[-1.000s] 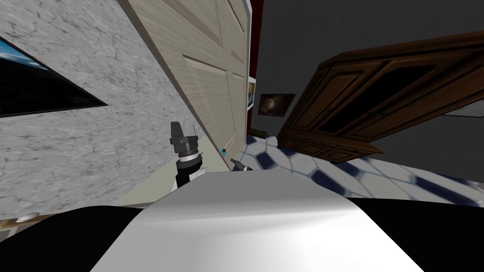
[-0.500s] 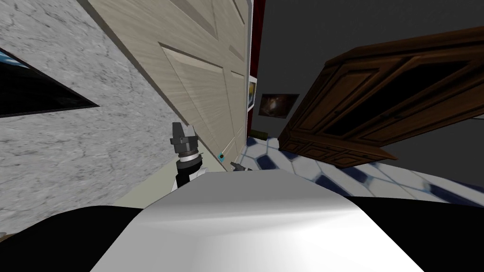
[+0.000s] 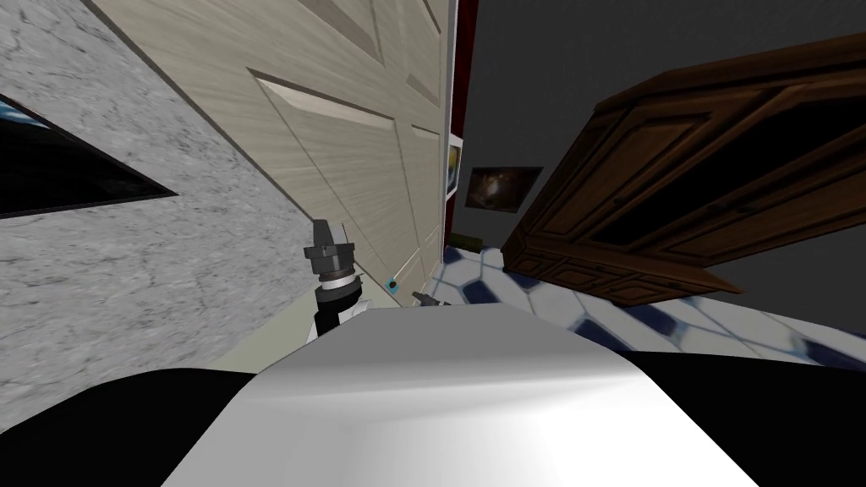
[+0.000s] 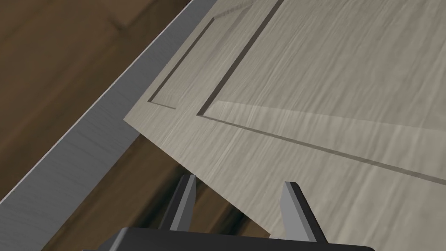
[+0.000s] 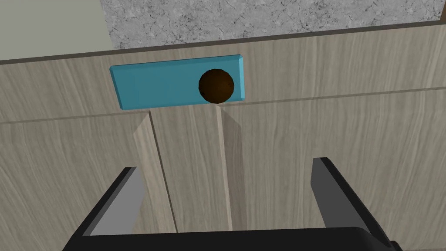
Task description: Push the door open
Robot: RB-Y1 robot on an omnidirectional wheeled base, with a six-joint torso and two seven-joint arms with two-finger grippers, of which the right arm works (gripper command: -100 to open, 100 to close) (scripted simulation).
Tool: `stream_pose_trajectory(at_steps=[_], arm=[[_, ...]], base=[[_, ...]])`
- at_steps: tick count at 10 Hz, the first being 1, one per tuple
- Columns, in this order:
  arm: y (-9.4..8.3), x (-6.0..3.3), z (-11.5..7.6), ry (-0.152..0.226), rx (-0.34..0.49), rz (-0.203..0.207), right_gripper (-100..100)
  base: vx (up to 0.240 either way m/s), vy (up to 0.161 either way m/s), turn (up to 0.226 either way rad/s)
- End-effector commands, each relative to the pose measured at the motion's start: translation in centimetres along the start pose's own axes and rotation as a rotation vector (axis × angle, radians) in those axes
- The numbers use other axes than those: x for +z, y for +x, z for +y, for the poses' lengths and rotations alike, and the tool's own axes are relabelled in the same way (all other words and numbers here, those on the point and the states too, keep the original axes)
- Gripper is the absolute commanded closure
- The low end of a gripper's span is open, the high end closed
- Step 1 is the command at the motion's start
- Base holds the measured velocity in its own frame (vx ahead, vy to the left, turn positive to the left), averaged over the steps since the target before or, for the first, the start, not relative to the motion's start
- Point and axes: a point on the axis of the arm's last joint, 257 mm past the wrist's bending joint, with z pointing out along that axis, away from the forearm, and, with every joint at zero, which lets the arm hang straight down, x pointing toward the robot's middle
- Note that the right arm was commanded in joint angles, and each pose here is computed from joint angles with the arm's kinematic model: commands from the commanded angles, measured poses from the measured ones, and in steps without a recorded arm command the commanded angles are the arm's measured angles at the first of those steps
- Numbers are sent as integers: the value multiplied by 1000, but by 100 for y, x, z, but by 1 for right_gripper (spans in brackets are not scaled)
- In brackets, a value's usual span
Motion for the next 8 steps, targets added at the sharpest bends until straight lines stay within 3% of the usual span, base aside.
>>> stream_pose_trajectory(at_steps=[1,4,7,8], arm=[[-1,14,-7,-1,0,-6,-100],[-5,41,-28,0,1,-20,-100],[-7,51,-33,0,1,-25,-100],[-7,51,-33,0,1,-25,100]], base=[[116,200,29],[122,201,46],[87,141,26],[-2,-12,1]])
